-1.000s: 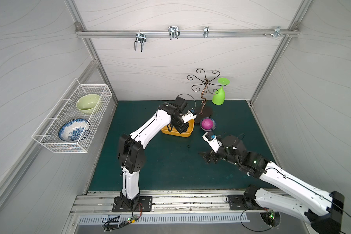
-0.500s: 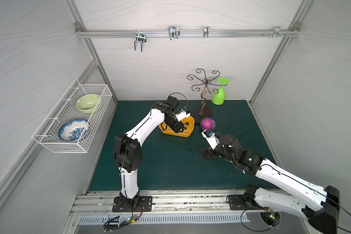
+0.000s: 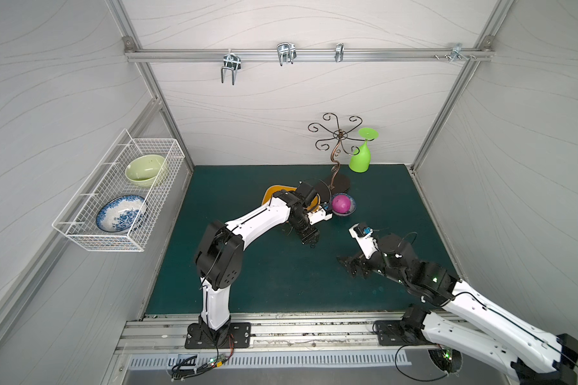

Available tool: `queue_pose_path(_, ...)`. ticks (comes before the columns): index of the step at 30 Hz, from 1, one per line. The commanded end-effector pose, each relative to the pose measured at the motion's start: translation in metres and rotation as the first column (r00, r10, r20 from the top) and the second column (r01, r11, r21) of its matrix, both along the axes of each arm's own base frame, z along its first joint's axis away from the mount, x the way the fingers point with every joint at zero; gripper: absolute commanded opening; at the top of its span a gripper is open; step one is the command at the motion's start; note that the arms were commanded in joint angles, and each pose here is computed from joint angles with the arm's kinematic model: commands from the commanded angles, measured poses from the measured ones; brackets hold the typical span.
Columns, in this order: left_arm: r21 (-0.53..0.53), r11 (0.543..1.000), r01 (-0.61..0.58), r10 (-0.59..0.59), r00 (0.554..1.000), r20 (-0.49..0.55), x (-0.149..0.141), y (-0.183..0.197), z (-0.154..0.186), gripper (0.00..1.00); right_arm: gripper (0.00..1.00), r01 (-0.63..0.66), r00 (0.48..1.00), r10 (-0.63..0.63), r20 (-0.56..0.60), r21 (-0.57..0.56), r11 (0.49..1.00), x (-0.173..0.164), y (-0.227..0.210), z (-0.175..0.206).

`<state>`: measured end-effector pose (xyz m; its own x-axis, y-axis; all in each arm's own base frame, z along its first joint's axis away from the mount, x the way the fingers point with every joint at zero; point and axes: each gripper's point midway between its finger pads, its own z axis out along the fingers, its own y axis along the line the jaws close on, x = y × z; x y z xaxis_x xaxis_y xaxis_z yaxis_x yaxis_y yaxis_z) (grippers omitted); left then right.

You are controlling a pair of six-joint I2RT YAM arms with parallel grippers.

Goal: Put the nuts on the desktop into the storage box
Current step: Pick up the nut from the center of the board.

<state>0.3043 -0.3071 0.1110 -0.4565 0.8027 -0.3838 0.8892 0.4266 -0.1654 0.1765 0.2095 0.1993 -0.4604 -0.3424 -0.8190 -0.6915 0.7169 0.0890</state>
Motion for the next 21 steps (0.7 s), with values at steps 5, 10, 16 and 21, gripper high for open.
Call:
queue_pose_path(5,0.062,0.998,-0.013,0.010,0.999,0.039,0.006,-0.015,-0.028,0.61,0.99,-0.002,0.993,0.004,-0.115,0.014,1.000,-0.012,0.003,-0.030)
queue_pose_path(10,0.143,0.989,-0.037,0.024,0.995,0.095,0.018,-0.011,-0.049,0.60,0.99,0.014,0.992,-0.012,-0.127,0.013,1.000,-0.014,-0.001,-0.038)
queue_pose_path(16,0.177,0.984,-0.027,0.013,0.997,0.078,0.013,-0.012,-0.063,0.59,0.99,0.022,0.992,-0.020,-0.127,0.015,1.000,-0.015,-0.004,-0.040)
queue_pose_path(21,0.175,0.985,-0.012,0.002,0.998,0.060,0.007,-0.017,-0.070,0.57,0.99,0.024,0.992,-0.023,-0.127,0.013,1.000,-0.014,-0.004,-0.039)
